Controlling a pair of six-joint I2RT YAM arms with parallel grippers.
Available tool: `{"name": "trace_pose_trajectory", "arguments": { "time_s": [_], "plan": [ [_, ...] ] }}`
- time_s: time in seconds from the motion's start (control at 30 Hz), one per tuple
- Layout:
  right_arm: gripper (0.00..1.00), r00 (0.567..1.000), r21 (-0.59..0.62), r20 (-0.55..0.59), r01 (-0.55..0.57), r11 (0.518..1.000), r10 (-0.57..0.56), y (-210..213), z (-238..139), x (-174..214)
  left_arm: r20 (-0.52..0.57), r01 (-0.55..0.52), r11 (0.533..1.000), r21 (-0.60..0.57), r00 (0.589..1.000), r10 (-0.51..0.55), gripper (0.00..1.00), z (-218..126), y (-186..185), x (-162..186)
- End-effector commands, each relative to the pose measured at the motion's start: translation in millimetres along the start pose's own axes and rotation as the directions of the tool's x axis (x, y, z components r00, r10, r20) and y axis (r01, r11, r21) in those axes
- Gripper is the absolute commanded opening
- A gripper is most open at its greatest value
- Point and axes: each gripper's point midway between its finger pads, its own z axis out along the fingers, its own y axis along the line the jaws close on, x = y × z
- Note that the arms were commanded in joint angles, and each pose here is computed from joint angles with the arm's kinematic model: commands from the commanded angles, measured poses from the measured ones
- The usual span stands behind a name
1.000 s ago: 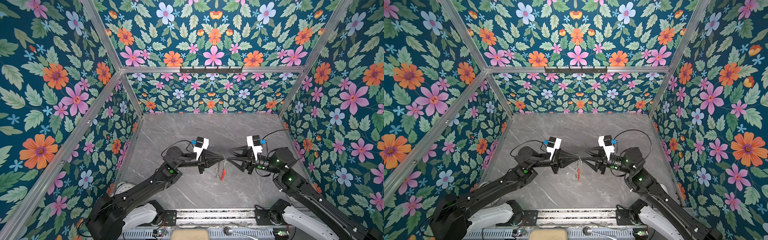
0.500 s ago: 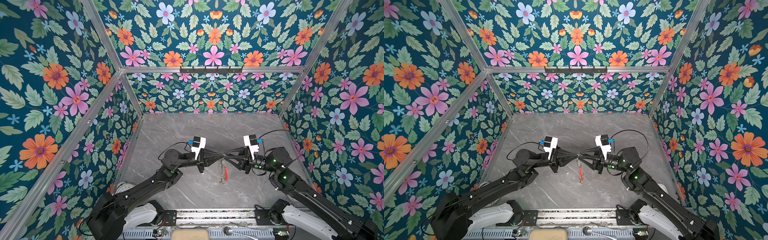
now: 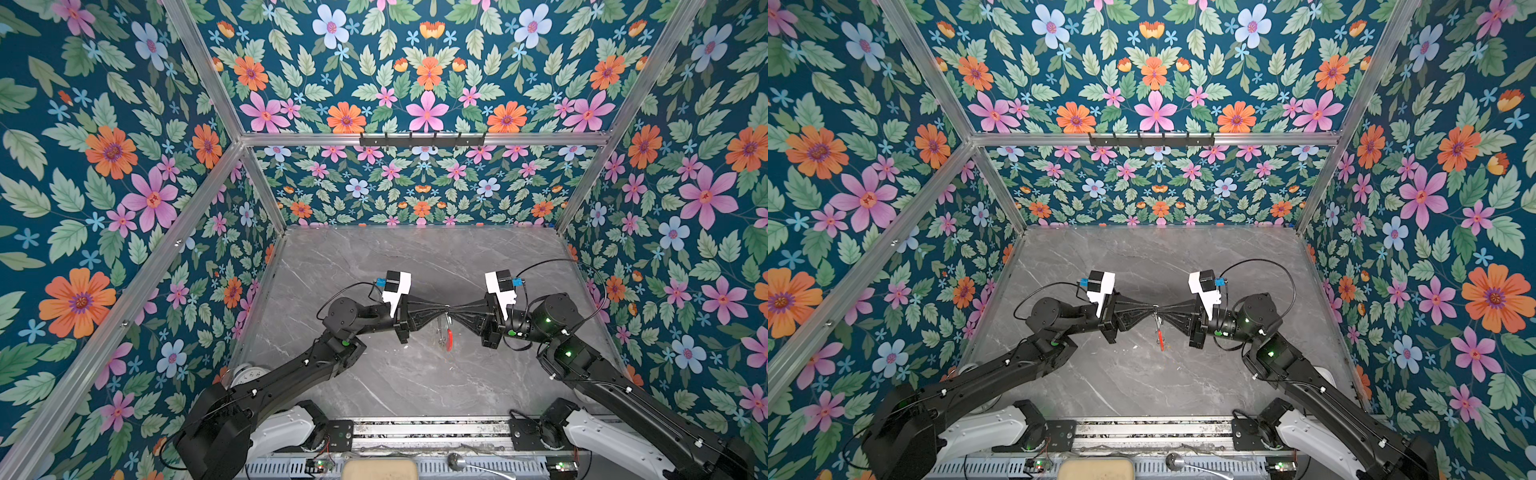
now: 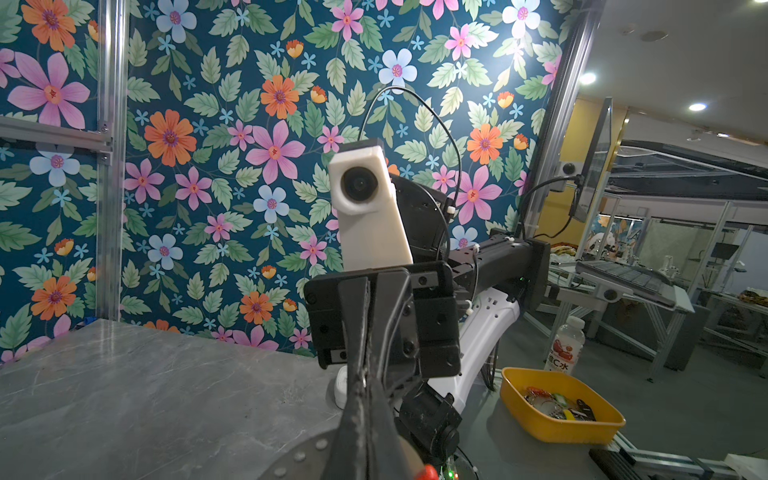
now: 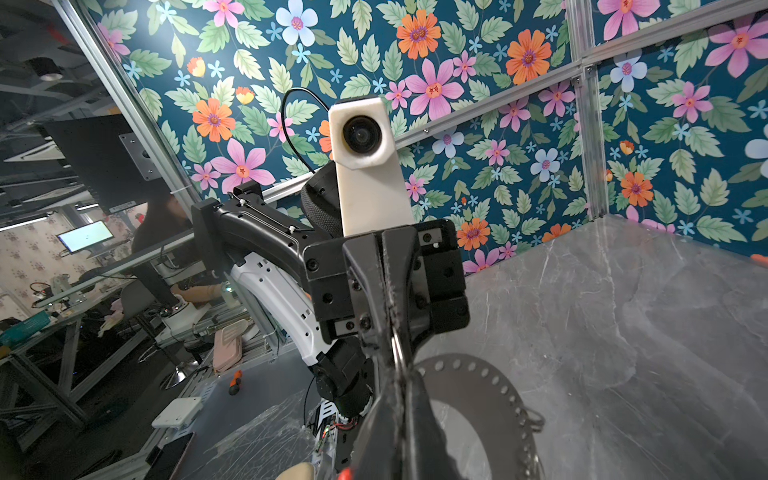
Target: Remove the keys from the keyring
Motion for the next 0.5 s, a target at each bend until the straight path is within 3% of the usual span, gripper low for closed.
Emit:
{"name": "trace_pose_trajectory", "arguments": {
  "time_s": [0.0, 0.13, 0.2, 0.47],
  "plan": [
    [0.0, 1.0, -0.011, -0.012, 0.011, 1.0, -0.011, 4, -1, -1, 0.022, -0.018, 0.999, 0.026, 1.0, 0.018, 0.01, 0, -7, -10],
    [0.0, 0.999, 0.027, -0.046, -0.008, 1.0, 0.01, 2, -4, 3, 0.002, 0.001, 1.0, 0.011, 1.0, -0.001, 0.27, -3, -9, -7],
    [0.0, 0.996, 0.052, -0.089, -0.017, 0.999, 0.021, 1, -6, 7, -0.019, 0.013, 1.0, 0.007, 1.0, -0.012, 0.34, -5, -11, -5],
    [0.0, 0.965, 0.109, -0.257, -0.011, 0.994, 0.039, 3, -14, 16, -0.178, 0.073, 0.995, -0.066, 0.98, -0.084, 0.38, -4, -5, 9]
  ]
}}
